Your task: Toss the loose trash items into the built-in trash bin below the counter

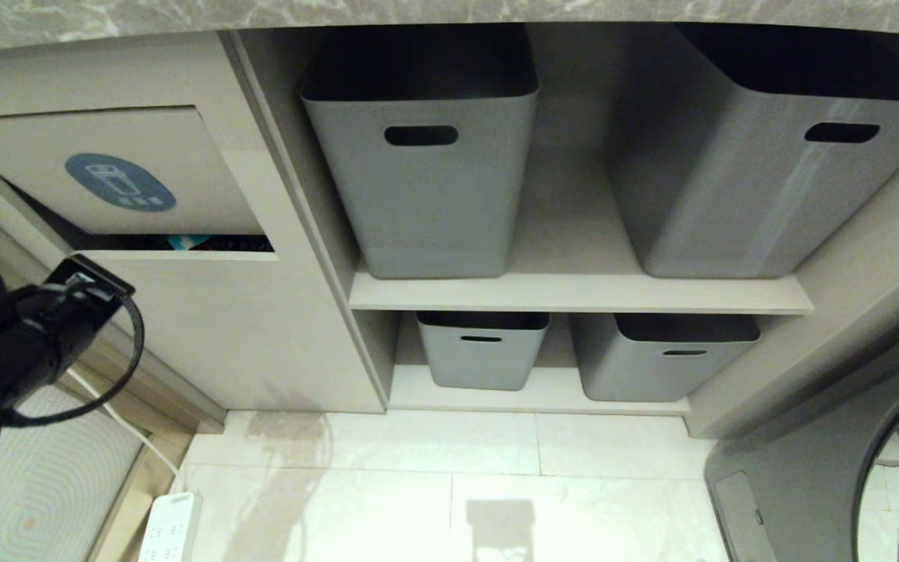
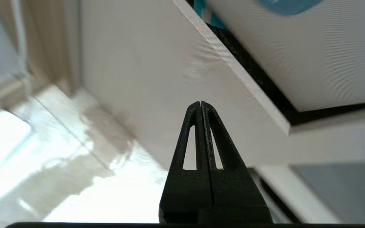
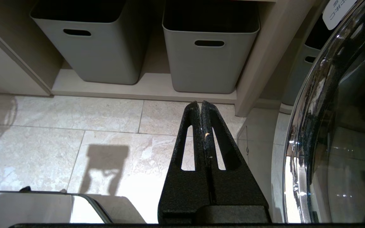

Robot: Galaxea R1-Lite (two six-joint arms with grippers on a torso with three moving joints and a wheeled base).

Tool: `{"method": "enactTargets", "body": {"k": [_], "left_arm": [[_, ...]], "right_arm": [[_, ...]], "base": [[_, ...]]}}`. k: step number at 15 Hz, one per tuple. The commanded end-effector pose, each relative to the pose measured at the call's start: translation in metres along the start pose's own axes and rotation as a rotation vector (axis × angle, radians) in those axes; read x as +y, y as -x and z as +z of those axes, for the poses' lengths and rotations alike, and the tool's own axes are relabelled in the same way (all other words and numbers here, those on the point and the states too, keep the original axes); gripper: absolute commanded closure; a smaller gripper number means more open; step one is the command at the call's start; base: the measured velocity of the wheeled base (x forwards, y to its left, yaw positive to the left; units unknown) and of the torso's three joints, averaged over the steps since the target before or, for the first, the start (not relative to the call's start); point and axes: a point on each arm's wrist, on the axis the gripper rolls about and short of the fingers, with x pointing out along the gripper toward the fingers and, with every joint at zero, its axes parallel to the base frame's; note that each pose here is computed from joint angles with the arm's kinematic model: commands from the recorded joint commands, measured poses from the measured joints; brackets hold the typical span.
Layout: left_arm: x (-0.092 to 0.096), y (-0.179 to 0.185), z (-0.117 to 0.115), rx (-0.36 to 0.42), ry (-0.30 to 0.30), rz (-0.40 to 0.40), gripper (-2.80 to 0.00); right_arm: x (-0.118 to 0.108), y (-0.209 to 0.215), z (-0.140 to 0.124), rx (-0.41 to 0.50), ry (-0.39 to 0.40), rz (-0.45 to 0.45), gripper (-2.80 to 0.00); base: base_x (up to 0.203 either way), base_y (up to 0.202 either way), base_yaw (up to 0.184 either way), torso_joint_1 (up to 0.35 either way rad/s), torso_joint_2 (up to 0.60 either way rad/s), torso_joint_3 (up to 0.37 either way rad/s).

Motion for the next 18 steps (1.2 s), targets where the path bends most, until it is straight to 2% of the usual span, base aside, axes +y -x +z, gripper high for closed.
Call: {"method": "enactTargets", "body": {"k": [1,4,5,8,10,13,16,18], "left_arm": [[0.004,0.028,0.014,-0.042,-0.032,-0.034,0.00],[0.012,0.061,0.025,-0.054,-0.089,-0.109,0.00],[0.017,0.076,0.027,-0.054,-0.133,-0.151,0.00],[0.033,0.114,0.032,-0.056,-0.326,-0.260,0.00],[0.041,0.128,0.035,-0.067,-0.480,-0.275,0.00],[0.054,0.145,0.032,-0.079,-0.635,-0.335,0.00],[0.072,0.170,0.021,-0.116,-0.739,-0.391,0.00],[0.087,0.182,0.007,-0.128,-0.767,-0.407,0.00]], "right_arm": [[0.000,0.000,0.000,-0.002,0.000,0.001,0.00],[0.000,0.000,0.000,-0.002,0.000,0.001,0.00],[0.000,0.000,0.000,-0.002,0.000,0.001,0.00],[0.000,0.000,0.000,-0.002,0.000,0.001,0.00],[0.000,0.000,0.000,-0.002,0.000,0.001,0.00],[0.000,0.000,0.000,-0.002,0.000,0.001,0.00],[0.000,0.000,0.000,-0.002,0.000,0.001,0.00],[0.000,0.000,0.000,-0.002,0.000,0.001,0.00]], "base": [[0.000,0.000,0.000,0.000,0.00,0.000],[0.000,0.000,0.000,0.000,0.00,0.000],[0.000,0.000,0.000,0.000,0.00,0.000],[0.000,0.000,0.000,0.000,0.00,0.000],[0.000,0.000,0.000,0.000,0.00,0.000],[0.000,0.000,0.000,0.000,0.00,0.000],[0.000,0.000,0.000,0.000,0.00,0.000],[0.000,0.000,0.000,0.000,0.00,0.000]]}}
